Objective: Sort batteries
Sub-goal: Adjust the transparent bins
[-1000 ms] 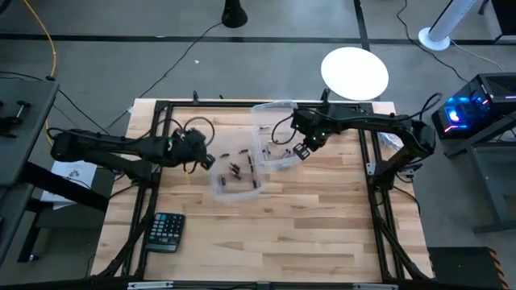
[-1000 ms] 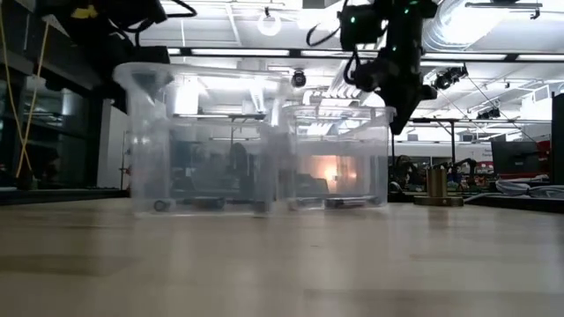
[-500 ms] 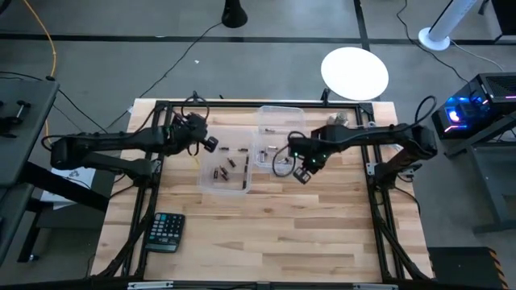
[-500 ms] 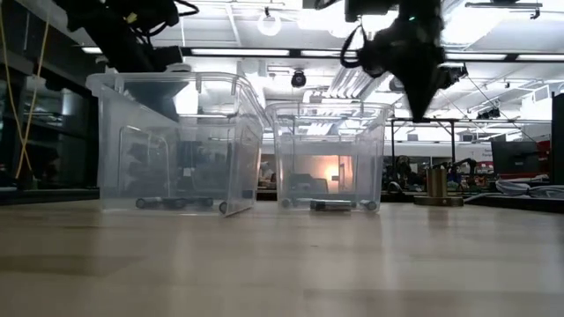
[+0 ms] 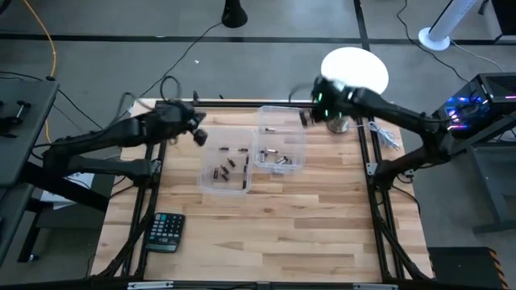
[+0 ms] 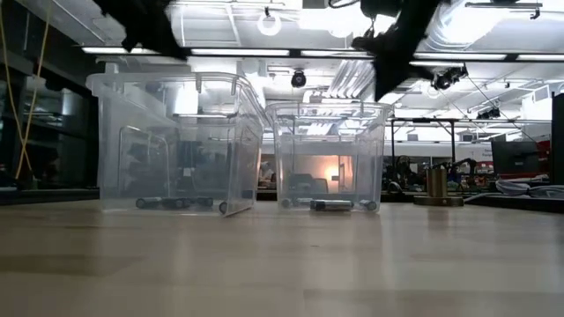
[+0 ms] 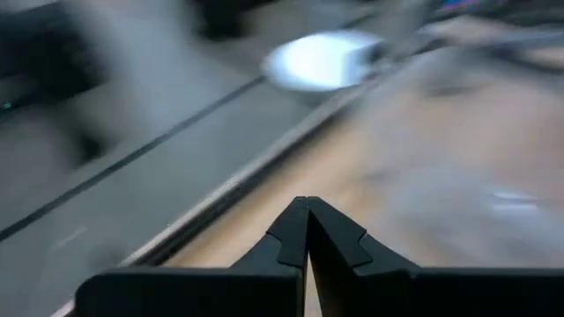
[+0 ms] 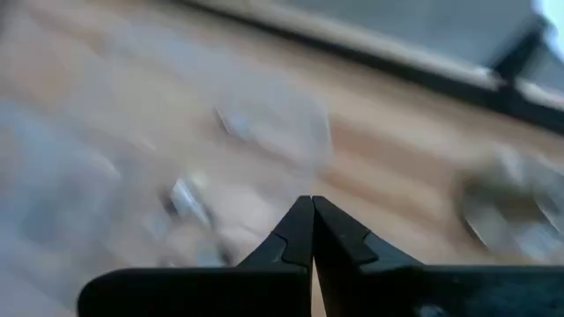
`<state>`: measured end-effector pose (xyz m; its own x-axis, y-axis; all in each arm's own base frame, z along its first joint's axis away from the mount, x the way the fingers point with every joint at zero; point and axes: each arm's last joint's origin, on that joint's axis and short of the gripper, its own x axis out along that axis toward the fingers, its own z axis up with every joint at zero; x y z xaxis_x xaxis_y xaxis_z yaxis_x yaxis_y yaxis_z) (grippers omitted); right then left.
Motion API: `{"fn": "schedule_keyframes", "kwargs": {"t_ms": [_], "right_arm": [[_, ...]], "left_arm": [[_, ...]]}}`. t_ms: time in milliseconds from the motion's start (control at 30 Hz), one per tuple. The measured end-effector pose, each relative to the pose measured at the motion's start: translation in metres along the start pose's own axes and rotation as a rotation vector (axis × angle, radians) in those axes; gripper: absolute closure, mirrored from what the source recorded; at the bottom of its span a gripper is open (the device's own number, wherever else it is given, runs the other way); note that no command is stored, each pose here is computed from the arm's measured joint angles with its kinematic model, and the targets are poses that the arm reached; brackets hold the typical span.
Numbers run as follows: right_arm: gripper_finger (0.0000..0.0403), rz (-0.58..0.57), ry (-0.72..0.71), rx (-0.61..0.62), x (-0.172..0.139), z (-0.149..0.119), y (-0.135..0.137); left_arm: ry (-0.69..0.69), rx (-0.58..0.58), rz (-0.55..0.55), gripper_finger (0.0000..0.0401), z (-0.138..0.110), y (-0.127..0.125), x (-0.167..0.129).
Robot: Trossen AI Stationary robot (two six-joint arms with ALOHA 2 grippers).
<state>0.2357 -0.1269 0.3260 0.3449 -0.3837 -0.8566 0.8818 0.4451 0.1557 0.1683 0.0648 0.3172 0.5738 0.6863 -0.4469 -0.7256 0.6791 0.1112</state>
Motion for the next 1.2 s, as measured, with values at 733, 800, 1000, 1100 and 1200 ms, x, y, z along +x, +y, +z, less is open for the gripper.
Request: {"fn": "schedule_keyframes", "kwargs": {"t_ms": [733,800,1000,1100,1200], "right_arm": [[0.0403,0.509,-0.044,0.348,0.177,0.098,-0.046],[0.0403,0.517,-0.048,0.341,0.183,0.097,-0.043],[0.0403,0.517,-0.022,0.279,0.192,0.091,-0.037],[0.0403,0.525,0.02,0.225,0.193,0.085,-0.032],[0.0403,0.534,0.072,0.182,0.193,0.078,-0.027]], "left_arm": [[0.231,-0.084,-0.717,0.0401,-0.043,-0.091,-0.093],[0.26,-0.06,-0.736,0.0401,-0.049,-0.107,-0.092],[0.366,-0.037,-0.883,0.0401,-0.062,-0.151,-0.086],[0.432,-0.036,-0.925,0.0401,-0.067,-0.161,-0.084],[0.444,-0.03,-0.933,0.0401,-0.068,-0.161,-0.083]]}}
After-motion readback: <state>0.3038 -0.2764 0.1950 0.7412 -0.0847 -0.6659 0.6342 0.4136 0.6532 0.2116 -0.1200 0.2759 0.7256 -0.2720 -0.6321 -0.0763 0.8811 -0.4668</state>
